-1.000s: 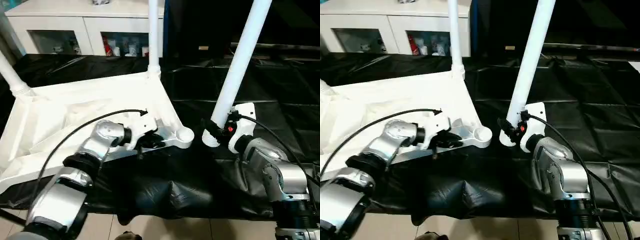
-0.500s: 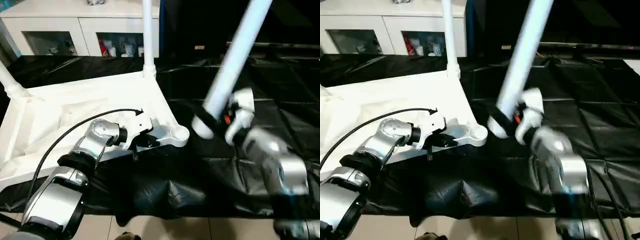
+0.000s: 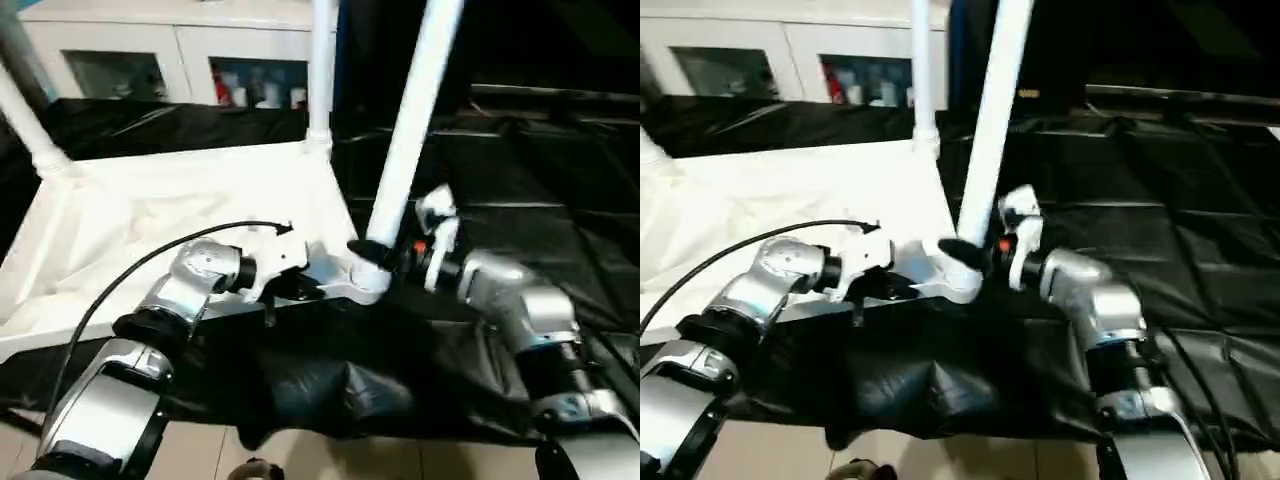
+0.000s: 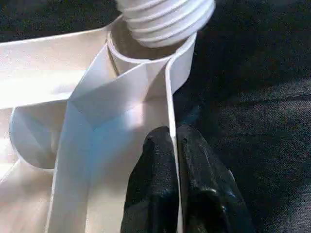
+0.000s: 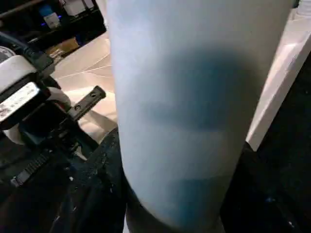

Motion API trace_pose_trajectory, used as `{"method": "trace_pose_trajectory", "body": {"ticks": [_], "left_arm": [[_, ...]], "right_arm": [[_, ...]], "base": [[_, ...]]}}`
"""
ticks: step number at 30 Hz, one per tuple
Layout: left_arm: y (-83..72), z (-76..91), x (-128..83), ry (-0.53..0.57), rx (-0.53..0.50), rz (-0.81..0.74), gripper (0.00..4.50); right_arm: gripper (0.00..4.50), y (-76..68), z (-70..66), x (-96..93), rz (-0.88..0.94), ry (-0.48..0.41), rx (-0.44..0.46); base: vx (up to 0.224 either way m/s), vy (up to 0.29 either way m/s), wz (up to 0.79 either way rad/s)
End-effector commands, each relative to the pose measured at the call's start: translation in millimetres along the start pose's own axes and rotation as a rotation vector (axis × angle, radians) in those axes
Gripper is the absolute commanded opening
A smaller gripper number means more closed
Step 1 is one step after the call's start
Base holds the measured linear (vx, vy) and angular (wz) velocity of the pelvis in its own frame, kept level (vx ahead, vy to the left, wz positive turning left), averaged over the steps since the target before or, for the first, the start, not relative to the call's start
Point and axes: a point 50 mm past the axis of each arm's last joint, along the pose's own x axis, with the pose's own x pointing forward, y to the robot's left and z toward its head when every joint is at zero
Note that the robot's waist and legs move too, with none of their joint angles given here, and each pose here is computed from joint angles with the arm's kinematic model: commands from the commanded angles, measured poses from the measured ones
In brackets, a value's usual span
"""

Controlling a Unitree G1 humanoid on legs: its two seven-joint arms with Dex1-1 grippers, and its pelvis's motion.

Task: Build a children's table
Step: Insert table leg to table base

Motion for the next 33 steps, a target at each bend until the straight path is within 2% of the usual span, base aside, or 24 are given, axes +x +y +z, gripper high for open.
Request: {"method": "trace_pose_trajectory", "body": {"ticks": [1, 6, 18, 27, 33], "left_arm": [[-4.1, 3.2, 3, -0.052, 0.007, -0.012, 0.0], [-2.8, 2.9, 1, -0.044, 0.017, -0.007, 0.0], [-2.5, 6.0, 2, -0.058, 0.008, -0.017, 0.0], [-2.7, 5.0, 1, -0.075, -0.014, 0.0, 0.0], [-1.0, 5.1, -1, -0.089, -0.022, 0.019, 0.0]], "right_arm": [[1.93, -1.2, 1.5, 2.6, 0.006, 0.031, -0.046], [1.93, -1.6, -7.3, 7.5, 0.004, 0.069, -0.062], [1.93, -3.7, -12.4, 16.6, 0.006, 0.095, -0.084], [1.93, -6.9, -15.5, 14.9, -0.007, 0.027, -0.018], [1.93, -6.4, -19.7, 12.9, -0.012, 0.006, -0.006]], "base": [[0.0, 0.0, 0.0], [0.0, 0.0, 0.0], [0.0, 0.0, 0.0], [0.0, 0.0, 0.0], [0.0, 0.0, 0.0]]}}
